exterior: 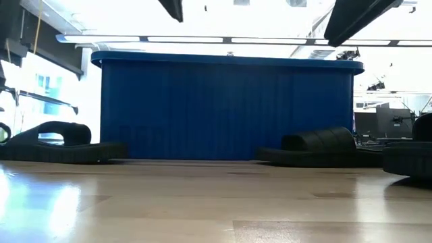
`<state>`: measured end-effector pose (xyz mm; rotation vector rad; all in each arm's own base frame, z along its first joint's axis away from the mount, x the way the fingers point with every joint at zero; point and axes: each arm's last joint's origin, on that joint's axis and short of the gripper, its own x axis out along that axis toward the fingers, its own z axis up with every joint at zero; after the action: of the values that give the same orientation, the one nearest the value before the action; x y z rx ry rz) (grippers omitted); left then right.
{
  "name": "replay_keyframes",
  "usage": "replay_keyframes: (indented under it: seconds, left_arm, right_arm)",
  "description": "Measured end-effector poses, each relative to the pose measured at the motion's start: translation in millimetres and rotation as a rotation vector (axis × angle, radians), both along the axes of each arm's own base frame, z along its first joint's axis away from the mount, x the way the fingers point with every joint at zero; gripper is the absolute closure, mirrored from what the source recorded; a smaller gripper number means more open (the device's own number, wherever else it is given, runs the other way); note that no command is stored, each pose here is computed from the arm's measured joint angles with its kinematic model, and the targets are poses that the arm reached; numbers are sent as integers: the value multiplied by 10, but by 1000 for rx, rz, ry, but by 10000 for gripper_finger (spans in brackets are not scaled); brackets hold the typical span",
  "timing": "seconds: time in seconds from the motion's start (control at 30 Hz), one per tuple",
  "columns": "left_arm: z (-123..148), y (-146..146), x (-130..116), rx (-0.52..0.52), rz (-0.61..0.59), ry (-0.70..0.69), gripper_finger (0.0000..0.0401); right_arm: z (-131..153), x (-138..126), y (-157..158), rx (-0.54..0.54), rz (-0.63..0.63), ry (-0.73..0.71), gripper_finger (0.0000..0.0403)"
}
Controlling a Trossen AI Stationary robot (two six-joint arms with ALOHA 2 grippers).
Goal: Pick and place slides into bin
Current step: Put the black slide into the blue bin
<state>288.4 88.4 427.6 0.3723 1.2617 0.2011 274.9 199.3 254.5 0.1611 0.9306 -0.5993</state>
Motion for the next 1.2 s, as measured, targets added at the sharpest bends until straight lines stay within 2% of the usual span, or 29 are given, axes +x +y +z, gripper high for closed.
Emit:
replay_keyframes:
  seconds: [0.13, 0.33, 0.53, 0.63, 0.83, 1.0, 1.2]
  left_arm:
    - [-92, -316, -273, 14, 28, 27, 256]
    - [-519, -731, -796, -39, 229, 46, 256]
    - [-1021, -1095, -1144, -274, 307, 168, 256]
    - [-1227, -1213, -1213, -282, 369, 224, 256]
    - [-1600, -1274, -1231, -121, 479, 196, 256]
    - [-1869, -1288, -1151, -162, 522, 93, 256]
    - [-2097, -1290, -1120, -157, 554, 53, 256]
  right_arm:
    - [1, -15, 21, 2, 6, -2, 261]
    - [1, -20, 29, -7, 25, 5, 261]
    - [2, 14, -15, -41, 69, 36, 261]
    - [2, 48, -61, -68, 102, 61, 261]
    - [1, 129, -181, -103, 135, 105, 261]
    - [2, 187, -279, -125, 148, 133, 261]
    - [2, 237, -368, -143, 159, 157, 261]
